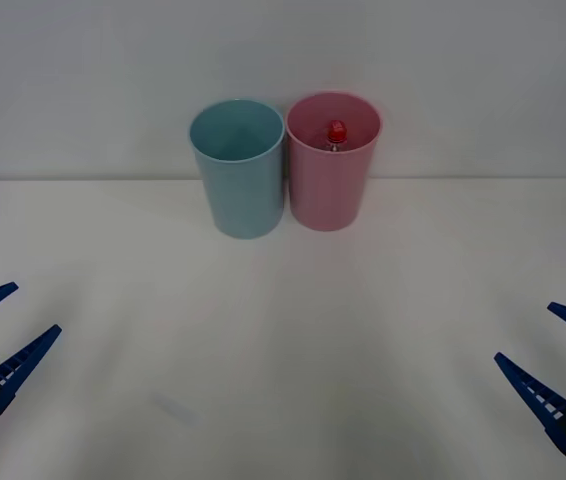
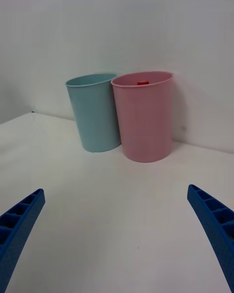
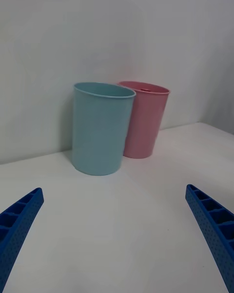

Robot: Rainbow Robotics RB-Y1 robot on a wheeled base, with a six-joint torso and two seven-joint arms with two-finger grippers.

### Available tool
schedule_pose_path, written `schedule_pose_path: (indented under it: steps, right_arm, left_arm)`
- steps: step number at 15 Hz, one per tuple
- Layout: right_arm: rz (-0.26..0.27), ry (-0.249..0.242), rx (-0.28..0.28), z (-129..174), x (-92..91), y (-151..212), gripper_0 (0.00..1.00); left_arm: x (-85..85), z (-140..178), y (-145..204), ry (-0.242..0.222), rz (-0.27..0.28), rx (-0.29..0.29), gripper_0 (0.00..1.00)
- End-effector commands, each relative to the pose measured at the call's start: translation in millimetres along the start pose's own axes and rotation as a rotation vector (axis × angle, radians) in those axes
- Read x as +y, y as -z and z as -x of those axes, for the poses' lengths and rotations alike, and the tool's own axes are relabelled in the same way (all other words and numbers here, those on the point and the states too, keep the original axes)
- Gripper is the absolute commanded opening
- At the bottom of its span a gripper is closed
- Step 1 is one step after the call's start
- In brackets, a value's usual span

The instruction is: Grasp the object on the table and drop it into the matching bin: aluminum can to the light blue bin, PET bottle to the pink bin.

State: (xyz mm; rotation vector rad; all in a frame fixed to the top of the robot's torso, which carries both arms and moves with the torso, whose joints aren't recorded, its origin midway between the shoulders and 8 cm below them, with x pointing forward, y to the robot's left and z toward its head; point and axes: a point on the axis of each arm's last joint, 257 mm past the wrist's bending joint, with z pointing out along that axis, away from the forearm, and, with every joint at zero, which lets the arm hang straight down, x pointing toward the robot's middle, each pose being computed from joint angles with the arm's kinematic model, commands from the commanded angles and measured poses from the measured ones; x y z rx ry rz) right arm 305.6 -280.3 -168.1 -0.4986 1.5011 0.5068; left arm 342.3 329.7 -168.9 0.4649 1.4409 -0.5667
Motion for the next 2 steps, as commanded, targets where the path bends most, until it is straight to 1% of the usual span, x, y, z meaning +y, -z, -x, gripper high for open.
schedule_pose_path:
  steps: [1, 2]
  right_arm:
    - [-0.005, -0.003, 0.005, -2.7, 0.5, 1.4, 1.0]
    - [-0.005, -0.003, 0.005, -2.7, 0.5, 1.4, 1.0]
  left_arm:
    - [0.0, 0.0, 0.0, 0.0, 0.0, 0.0, 1.0]
    - [0.0, 0.0, 0.0, 0.0, 0.0, 0.0, 1.0]
